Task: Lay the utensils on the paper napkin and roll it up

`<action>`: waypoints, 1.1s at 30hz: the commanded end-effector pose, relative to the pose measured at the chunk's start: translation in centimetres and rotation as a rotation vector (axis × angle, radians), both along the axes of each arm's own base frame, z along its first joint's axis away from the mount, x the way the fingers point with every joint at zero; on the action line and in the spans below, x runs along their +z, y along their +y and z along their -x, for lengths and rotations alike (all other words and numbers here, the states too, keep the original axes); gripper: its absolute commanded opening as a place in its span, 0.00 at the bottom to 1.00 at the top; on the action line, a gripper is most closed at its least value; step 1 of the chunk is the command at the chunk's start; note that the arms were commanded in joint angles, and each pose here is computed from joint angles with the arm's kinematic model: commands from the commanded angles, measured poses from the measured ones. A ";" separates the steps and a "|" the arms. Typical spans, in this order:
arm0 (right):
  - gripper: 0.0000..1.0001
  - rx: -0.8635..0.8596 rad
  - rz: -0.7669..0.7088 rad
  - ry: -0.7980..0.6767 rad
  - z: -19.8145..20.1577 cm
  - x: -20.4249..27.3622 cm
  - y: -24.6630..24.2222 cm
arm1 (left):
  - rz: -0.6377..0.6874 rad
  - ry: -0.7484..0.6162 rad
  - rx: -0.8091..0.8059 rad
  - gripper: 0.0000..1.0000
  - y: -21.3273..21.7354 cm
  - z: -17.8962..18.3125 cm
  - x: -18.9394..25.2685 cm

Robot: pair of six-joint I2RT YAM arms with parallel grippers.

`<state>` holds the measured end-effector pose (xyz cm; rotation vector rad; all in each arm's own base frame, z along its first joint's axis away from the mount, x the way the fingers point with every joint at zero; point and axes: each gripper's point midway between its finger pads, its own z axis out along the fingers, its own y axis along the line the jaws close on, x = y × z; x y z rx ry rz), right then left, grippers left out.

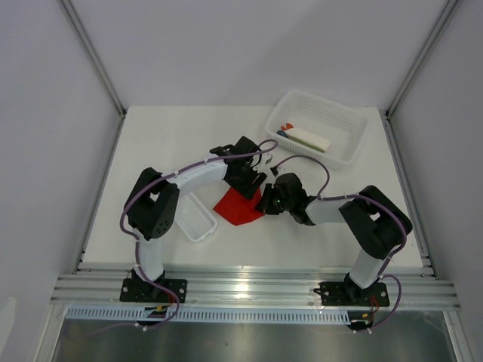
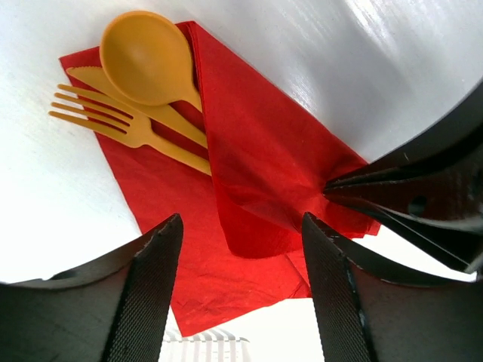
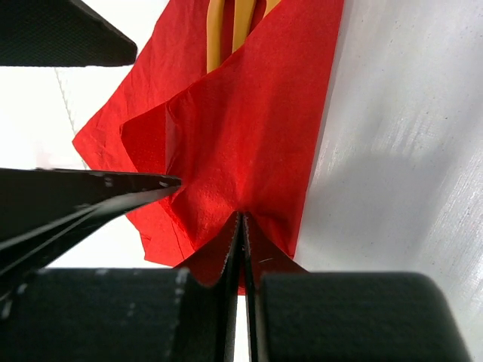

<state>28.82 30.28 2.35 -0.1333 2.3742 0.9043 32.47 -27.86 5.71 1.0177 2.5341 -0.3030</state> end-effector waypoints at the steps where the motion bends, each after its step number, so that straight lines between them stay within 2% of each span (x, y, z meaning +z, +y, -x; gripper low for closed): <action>1: 0.04 -0.008 0.013 -0.061 -0.9 1.4 0.0 | 0.040 0.014 0.022 0.69 -1.1 -0.7 0.8; 5: 0.05 0.002 0.007 -0.083 -0.9 1.9 0.2 | 0.045 0.051 0.031 0.72 -1.8 -0.7 0.8; 12: 0.04 0.007 0.001 -0.116 -0.9 3.1 0.5 | 0.034 0.101 0.021 0.72 -1.8 0.1 -0.4; 19: 0.05 0.008 0.008 -0.125 -0.9 3.2 0.5 | -0.064 0.114 0.042 0.61 0.6 1.1 -1.6; 27: 0.05 0.020 0.011 -0.123 -0.7 3.2 0.7 | -0.040 0.116 0.044 0.43 0.2 1.2 -1.3; 33: 0.05 0.023 0.018 -0.134 -0.8 3.5 0.5 | -0.046 0.113 0.041 0.38 0.5 1.4 -1.1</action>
